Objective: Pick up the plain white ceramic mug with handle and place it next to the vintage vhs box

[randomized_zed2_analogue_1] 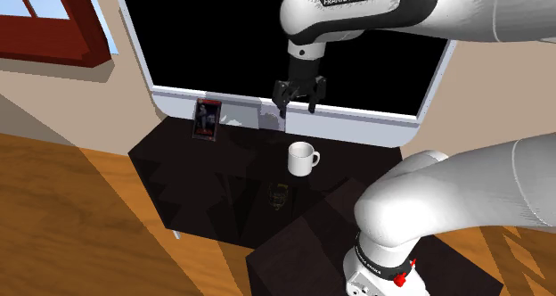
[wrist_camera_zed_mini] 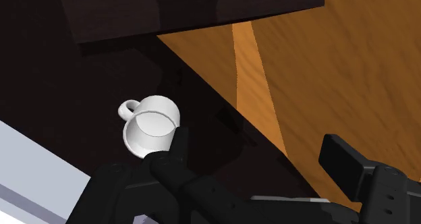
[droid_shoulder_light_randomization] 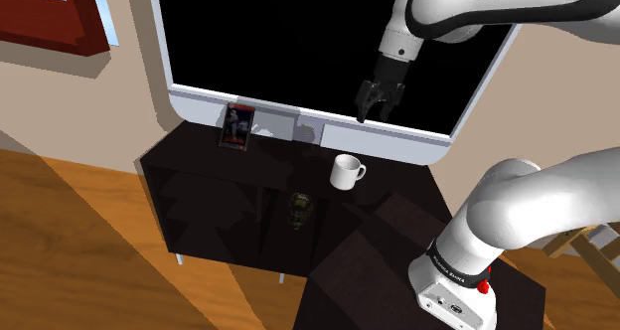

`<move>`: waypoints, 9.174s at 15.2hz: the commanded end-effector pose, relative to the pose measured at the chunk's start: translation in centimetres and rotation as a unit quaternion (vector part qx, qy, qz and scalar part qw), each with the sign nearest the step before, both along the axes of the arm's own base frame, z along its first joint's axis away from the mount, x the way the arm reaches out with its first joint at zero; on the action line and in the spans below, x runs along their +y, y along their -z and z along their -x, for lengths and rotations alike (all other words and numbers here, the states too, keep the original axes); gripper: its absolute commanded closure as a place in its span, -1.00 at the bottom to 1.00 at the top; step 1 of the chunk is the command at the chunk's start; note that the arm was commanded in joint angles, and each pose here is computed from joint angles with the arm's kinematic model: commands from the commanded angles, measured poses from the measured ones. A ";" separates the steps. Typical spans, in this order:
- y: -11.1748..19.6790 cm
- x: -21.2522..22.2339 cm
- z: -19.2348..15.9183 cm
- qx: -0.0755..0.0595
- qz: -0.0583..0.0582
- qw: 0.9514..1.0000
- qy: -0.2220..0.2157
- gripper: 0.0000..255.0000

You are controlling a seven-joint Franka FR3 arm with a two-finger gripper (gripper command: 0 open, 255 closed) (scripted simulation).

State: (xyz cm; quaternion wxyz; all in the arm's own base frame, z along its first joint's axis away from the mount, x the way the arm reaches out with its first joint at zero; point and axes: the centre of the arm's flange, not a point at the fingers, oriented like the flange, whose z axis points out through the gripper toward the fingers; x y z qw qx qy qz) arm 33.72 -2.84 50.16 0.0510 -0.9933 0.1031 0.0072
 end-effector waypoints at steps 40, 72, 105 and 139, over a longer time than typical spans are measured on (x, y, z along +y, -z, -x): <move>29.0 -5.9 -10.0 -0.016 0.061 0.997 0.032 1.00; 15.3 -5.9 -10.0 -0.016 0.061 0.997 0.032 1.00; 5.9 5.6 -26.1 -0.016 0.061 0.997 0.032 1.00; 16.4 16.3 -41.0 -0.016 0.061 0.997 0.032 1.00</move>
